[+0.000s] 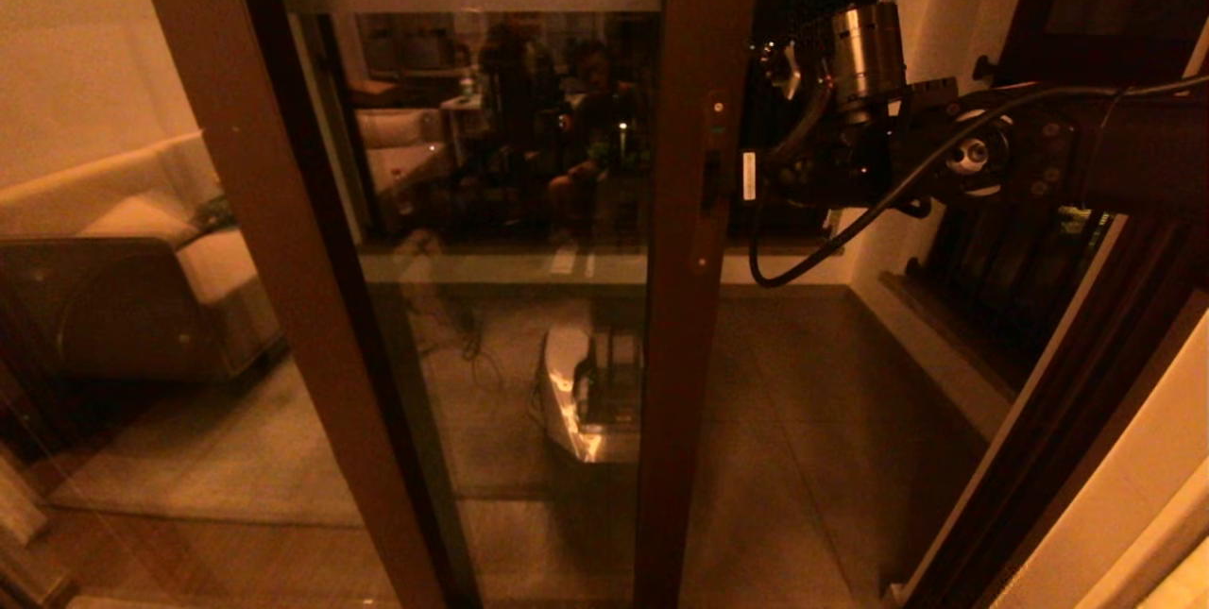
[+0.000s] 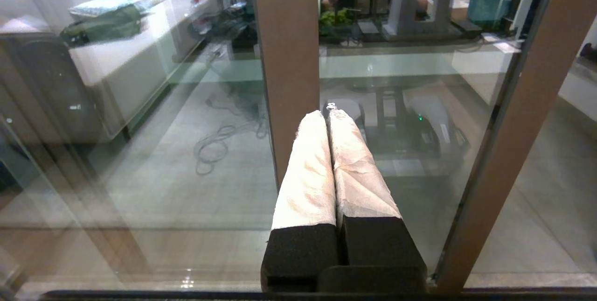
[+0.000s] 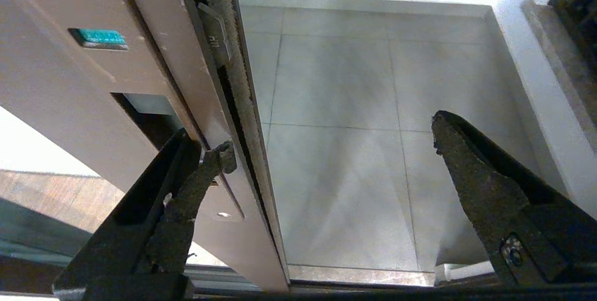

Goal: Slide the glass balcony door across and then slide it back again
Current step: Close the slid door

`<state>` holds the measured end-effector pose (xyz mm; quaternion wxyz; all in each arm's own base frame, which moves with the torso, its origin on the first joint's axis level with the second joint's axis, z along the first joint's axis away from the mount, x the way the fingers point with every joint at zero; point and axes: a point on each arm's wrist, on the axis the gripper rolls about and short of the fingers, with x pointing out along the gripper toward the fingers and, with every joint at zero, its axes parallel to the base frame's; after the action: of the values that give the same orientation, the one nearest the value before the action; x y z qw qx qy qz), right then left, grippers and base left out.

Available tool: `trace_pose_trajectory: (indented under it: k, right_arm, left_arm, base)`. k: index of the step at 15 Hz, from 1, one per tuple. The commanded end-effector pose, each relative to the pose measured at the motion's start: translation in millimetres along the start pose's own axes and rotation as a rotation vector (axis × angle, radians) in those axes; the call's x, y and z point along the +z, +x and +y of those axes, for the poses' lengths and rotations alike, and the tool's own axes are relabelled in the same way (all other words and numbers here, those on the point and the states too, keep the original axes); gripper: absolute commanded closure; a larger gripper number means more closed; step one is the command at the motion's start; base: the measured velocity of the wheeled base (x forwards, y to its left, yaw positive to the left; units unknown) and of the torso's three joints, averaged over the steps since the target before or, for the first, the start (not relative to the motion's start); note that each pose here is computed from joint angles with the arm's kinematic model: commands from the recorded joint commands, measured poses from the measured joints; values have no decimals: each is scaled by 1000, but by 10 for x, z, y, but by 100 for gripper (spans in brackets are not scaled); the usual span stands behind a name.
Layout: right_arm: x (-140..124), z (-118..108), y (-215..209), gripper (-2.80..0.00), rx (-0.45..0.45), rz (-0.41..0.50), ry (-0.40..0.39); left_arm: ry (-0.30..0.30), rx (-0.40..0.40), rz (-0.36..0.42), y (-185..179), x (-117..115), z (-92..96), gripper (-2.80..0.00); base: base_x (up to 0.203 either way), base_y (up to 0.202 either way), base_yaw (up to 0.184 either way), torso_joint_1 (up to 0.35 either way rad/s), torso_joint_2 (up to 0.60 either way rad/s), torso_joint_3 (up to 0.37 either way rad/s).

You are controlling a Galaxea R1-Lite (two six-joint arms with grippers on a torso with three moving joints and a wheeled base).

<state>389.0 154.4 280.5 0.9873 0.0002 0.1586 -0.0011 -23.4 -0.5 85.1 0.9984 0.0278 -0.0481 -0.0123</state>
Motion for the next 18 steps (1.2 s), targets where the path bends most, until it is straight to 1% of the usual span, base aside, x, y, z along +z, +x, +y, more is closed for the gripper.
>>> trace_pose_trajectory:
  k: [1, 9, 14, 18]
  right_arm:
    - [-20, -25, -20, -280, -6, 12, -4]
    - [-62, -194, -54, -280, -45, 36, -2]
    - [-65, -343, -43, -280, -77, 41, 8]
    - [-51, -421, -79, -280, -90, 30, 16]
  left_arm:
    - [0, -2, 34, 19, -99, -5, 0]
    - [-1, -2, 34, 19, -99, -5, 0]
    - [0, -2, 34, 19, -99, -5, 0]
    - [0, -2, 34, 19, -99, -5, 0]
  base:
    - [0, 0, 0, 0, 0, 0]
    - [0, 0, 0, 0, 0, 0]
    - [0, 0, 0, 0, 0, 0]
    - [0, 0, 0, 0, 0, 0]
